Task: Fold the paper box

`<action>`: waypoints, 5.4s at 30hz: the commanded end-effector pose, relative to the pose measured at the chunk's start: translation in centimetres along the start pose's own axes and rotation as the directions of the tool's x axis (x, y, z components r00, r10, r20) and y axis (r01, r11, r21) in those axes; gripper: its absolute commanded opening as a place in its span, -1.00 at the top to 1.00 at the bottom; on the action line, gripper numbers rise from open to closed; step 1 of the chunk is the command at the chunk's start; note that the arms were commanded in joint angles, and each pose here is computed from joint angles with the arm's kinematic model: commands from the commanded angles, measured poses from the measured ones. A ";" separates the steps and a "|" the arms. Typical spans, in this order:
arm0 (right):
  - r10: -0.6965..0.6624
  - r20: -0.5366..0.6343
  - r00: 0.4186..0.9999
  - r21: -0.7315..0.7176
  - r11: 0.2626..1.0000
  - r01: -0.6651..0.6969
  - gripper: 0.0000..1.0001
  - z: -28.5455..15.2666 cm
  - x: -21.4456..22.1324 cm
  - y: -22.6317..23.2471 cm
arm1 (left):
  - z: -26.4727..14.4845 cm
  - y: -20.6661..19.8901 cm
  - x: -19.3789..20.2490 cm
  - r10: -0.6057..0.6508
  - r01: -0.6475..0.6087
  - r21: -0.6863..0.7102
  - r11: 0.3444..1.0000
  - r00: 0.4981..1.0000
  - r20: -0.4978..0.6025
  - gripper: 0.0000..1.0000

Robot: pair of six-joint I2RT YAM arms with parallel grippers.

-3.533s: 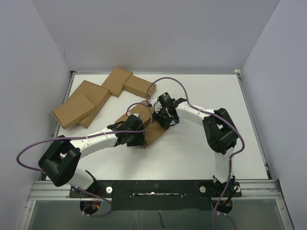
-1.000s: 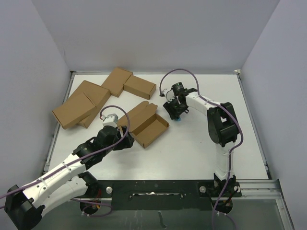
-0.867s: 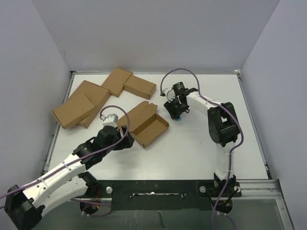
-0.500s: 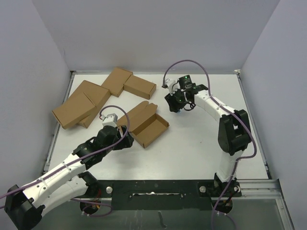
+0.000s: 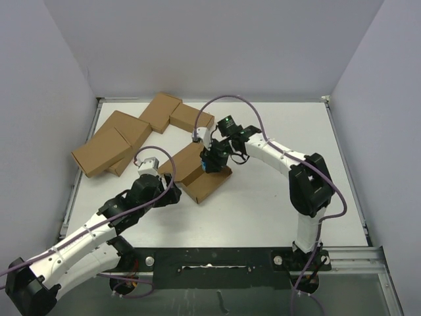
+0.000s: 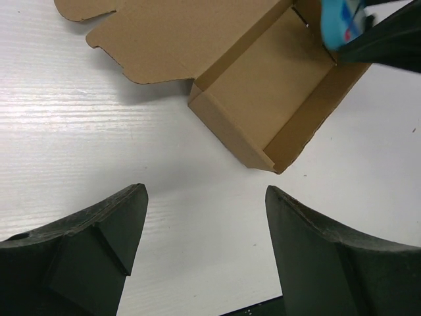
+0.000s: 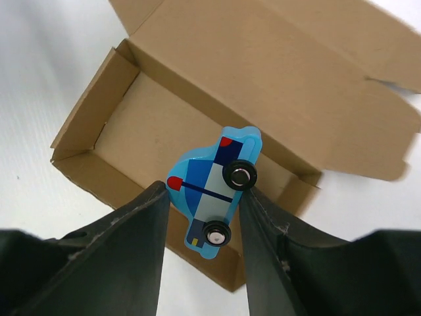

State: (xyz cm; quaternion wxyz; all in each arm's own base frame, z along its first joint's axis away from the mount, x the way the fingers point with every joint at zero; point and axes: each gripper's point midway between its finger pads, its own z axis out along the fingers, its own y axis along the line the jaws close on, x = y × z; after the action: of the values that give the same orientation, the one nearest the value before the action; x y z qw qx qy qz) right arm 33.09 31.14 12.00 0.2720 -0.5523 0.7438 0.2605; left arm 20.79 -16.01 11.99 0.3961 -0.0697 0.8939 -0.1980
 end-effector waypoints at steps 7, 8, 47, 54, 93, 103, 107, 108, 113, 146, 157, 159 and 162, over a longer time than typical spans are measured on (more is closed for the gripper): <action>-0.074 -0.123 0.990 -0.019 0.997 0.072 0.54 4.1 1.8 0.7 | -0.5 0.1 -0.6 -0.035 0.035 0.013 0.999 0.998 0.042 -0.43; -0.076 -0.130 0.989 -0.021 0.997 0.074 0.53 4.4 2.0 0.8 | -0.5 0.0 -0.6 -0.036 0.035 0.016 0.999 0.998 0.042 -0.43; -0.086 0.025 0.996 -0.069 0.994 0.088 -0.33 -1.4 -2.7 2.7 | -0.7 -2.5 -1.8 -0.085 0.075 0.147 0.986 0.995 0.060 -0.51; -0.079 0.261 0.962 0.037 0.997 0.072 -0.36 -9.3 -7.1 0.3 | -1.0 -2.6 -5.4 -0.115 0.094 0.174 0.980 0.987 0.112 -0.58; 0.302 0.432 0.850 -0.174 0.952 -0.250 -0.86 -10.8 -3.2 -4.9 | 11.2 6.1 -6.5 -0.767 0.778 0.139 0.613 0.628 -0.131 0.10; 0.317 0.428 0.847 -0.177 0.948 -0.265 -0.86 -10.7 -2.7 -5.3 | 11.5 5.9 -5.7 -0.765 0.778 0.125 0.615 0.628 -0.145 0.47; 0.322 0.427 0.845 -0.179 0.946 -0.271 -0.86 -10.7 -2.6 -5.3 | 11.6 5.9 -5.6 -0.760 0.774 0.125 0.621 0.633 -0.149 0.75; 0.324 0.426 0.845 -0.178 0.946 -0.273 -0.86 -10.7 -2.5 -5.4 | 11.6 5.9 -5.7 -0.755 0.769 0.130 0.626 0.639 -0.150 0.82; 0.329 0.406 0.852 -0.163 0.944 -0.287 -0.86 -10.3 -1.9 -5.8 | 11.4 5.1 -6.4 -0.692 0.712 0.159 0.684 0.703 -0.167 1.00; 0.570 0.158 0.806 -0.219 0.816 -0.535 -0.31 -6.6 6.1 -7.5 | 8.3 -2.2 -10.8 -0.058 0.043 0.352 0.935 0.998 0.033 1.00; 0.577 0.152 0.803 -0.288 0.803 -0.522 0.06 -5.7 5.2 -6.8 | 8.2 -2.7 -10.8 -0.029 0.008 0.370 0.929 0.998 0.050 1.00; 0.577 0.153 0.803 -0.292 0.802 -0.521 0.17 -5.8 5.1 -6.7 | 8.2 -2.7 -10.8 -0.027 0.005 0.371 0.929 0.998 0.052 1.00; 0.579 0.150 0.801 -0.295 0.800 -0.523 0.26 -5.7 5.1 -6.6 | 8.1 -2.7 -10.8 -0.026 0.004 0.370 0.929 0.998 0.054 1.00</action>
State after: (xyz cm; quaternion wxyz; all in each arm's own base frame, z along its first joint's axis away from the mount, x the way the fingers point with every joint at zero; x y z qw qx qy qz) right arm 37.17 21.25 9.97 0.1832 -0.2905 0.8180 0.4615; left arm 33.29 -17.46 12.18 0.3721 -0.0360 0.8577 -0.3529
